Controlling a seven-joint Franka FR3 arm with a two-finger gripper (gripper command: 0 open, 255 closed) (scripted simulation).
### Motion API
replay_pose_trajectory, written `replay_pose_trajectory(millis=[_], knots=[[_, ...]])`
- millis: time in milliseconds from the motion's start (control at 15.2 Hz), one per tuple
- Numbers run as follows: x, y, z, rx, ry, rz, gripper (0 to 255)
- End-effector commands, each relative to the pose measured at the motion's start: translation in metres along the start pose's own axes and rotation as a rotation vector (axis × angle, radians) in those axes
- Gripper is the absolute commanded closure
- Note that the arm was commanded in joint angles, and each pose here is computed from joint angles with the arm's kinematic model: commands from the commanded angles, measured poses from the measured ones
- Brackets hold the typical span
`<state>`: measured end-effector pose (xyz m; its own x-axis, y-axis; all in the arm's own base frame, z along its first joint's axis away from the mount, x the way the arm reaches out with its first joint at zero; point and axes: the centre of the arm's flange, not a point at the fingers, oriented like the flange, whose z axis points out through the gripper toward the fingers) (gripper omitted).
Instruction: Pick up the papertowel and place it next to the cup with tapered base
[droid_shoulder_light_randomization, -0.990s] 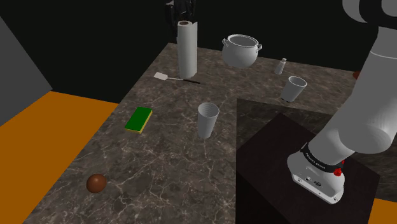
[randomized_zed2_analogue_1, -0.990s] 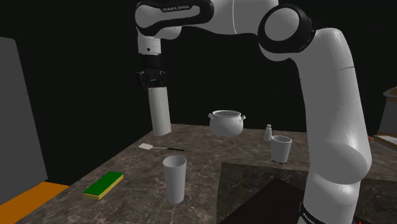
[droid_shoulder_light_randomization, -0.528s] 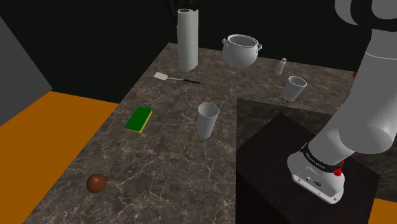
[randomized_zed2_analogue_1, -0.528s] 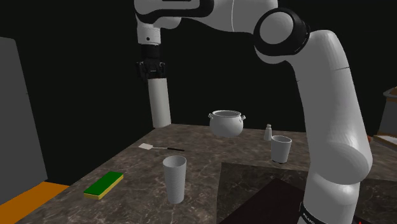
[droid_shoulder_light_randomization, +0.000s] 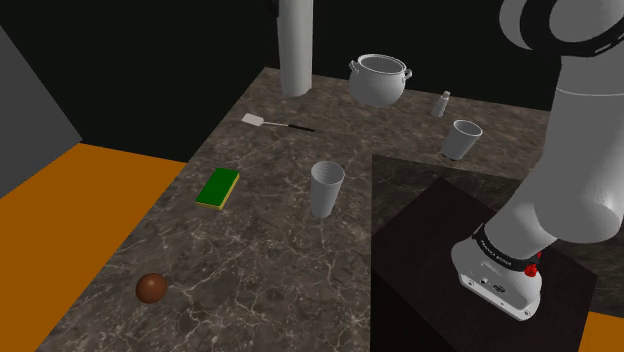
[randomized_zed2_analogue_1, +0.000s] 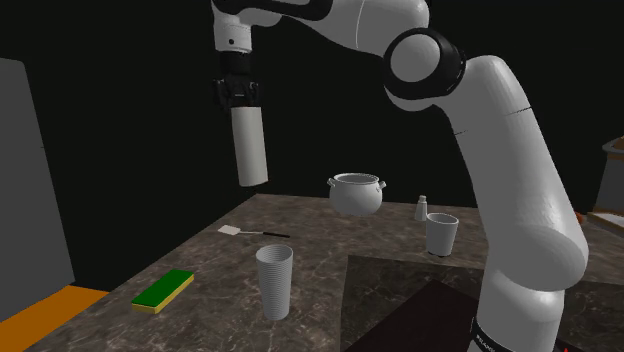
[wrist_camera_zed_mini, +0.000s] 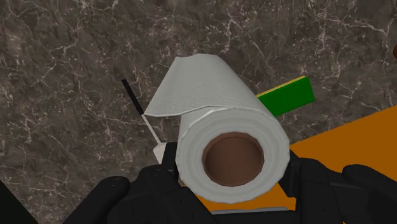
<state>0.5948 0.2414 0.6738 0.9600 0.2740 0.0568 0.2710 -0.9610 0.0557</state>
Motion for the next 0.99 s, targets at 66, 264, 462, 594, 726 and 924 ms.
replay_pose_trajectory(millis=[66, 264, 462, 594, 726, 924], knots=[[0.001, 0.001, -0.014, 0.0, -0.001, 0.001, 255], [-0.031, 0.024, -0.015, 0.0, -0.001, 0.001, 255], [-0.063, 0.048, -0.016, 0.0, -0.001, 0.001, 255], [-0.084, 0.063, -0.016, 0.0, -0.001, 0.001, 255], [-0.105, 0.079, -0.017, 0.0, -0.001, 0.001, 255], [-0.137, 0.102, -0.017, 0.0, -0.001, 0.001, 255]])
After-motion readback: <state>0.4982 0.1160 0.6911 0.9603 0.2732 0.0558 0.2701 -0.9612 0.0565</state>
